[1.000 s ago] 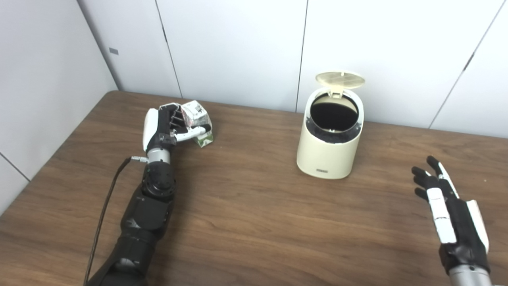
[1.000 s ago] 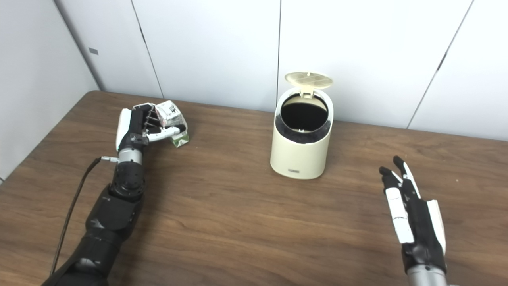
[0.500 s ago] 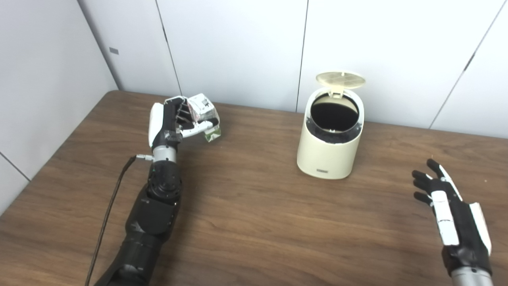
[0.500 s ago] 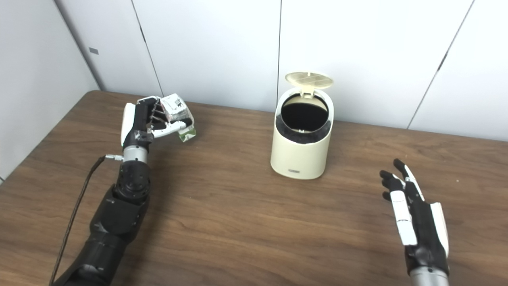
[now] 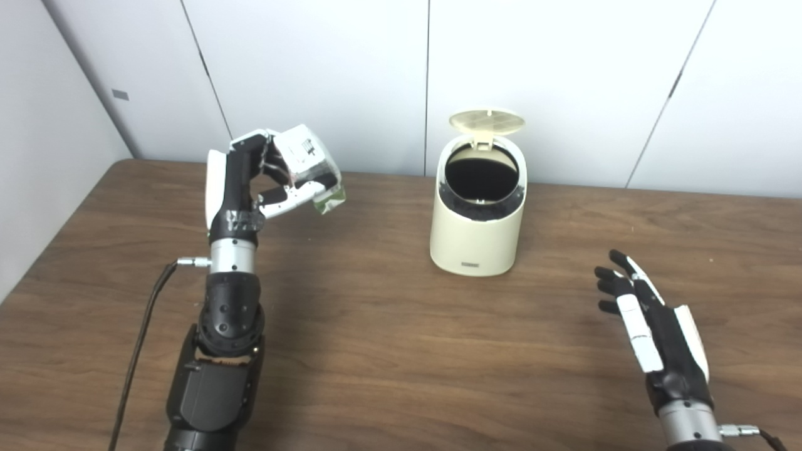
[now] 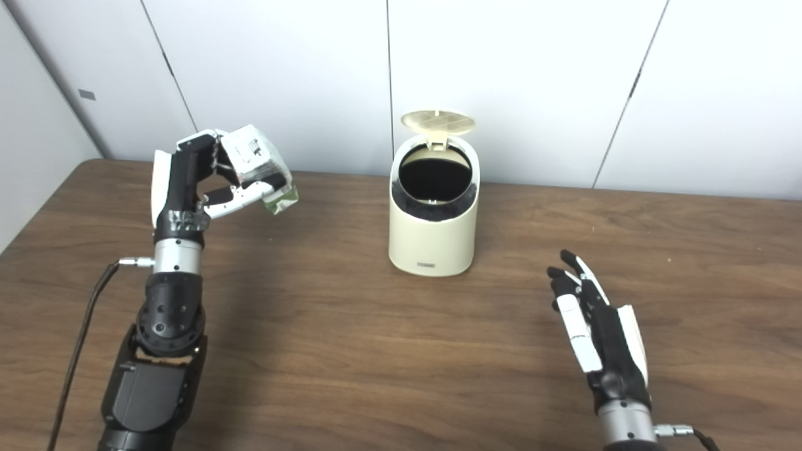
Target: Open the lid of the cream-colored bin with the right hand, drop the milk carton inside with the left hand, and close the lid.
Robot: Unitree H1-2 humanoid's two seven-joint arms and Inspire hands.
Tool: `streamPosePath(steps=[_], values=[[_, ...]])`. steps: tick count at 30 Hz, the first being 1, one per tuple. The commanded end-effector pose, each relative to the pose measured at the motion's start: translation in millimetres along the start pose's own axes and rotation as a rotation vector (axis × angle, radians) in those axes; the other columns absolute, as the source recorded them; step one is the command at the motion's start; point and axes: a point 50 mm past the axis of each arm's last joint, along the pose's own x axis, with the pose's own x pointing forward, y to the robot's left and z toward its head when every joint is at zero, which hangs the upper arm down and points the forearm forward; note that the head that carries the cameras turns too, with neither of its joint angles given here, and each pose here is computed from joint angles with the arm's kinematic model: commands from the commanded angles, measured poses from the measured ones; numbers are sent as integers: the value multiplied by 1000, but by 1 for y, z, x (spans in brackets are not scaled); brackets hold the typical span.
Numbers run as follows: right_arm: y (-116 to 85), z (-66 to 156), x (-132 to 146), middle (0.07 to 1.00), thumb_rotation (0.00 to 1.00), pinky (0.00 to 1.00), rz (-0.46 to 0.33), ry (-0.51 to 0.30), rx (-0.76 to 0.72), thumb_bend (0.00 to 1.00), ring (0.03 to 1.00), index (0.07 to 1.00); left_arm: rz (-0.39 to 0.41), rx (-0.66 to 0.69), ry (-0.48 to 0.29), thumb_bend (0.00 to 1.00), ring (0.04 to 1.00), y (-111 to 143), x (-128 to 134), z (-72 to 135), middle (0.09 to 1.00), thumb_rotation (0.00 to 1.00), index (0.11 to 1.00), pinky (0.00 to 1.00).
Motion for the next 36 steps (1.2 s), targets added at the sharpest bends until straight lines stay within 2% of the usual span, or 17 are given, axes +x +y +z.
streamPosePath(steps=[1,8,13,20,26,32,36], values=[[-1,12,3,842,985,725,-24,-81,-2,461,825,912,-6,-25,-152,477,452,-5,16,39,506,0,475,356],[2,13,3,850,918,747,-10,-62,-4,454,834,915,-95,-11,-306,477,455,-40,11,73,507,0,478,350],[5,13,3,847,919,730,-7,-61,-10,445,826,915,-109,-9,-367,478,447,-61,11,83,498,0,474,355],[7,14,3,847,916,735,-8,-60,-24,449,830,915,-104,-27,-431,478,447,-83,14,85,507,0,481,355],[10,14,3,843,929,734,-8,-62,-27,464,830,908,-48,-68,-584,478,441,-98,20,76,505,0,480,372],[14,16,2,843,957,729,-6,-65,-39,463,831,908,-19,1,-670,475,443,-109,29,66,550,0,460,388],[15,16,2,844,961,730,-9,-61,-30,464,833,909,-20,19,-690,474,438,-115,31,60,545,0,449,375]])
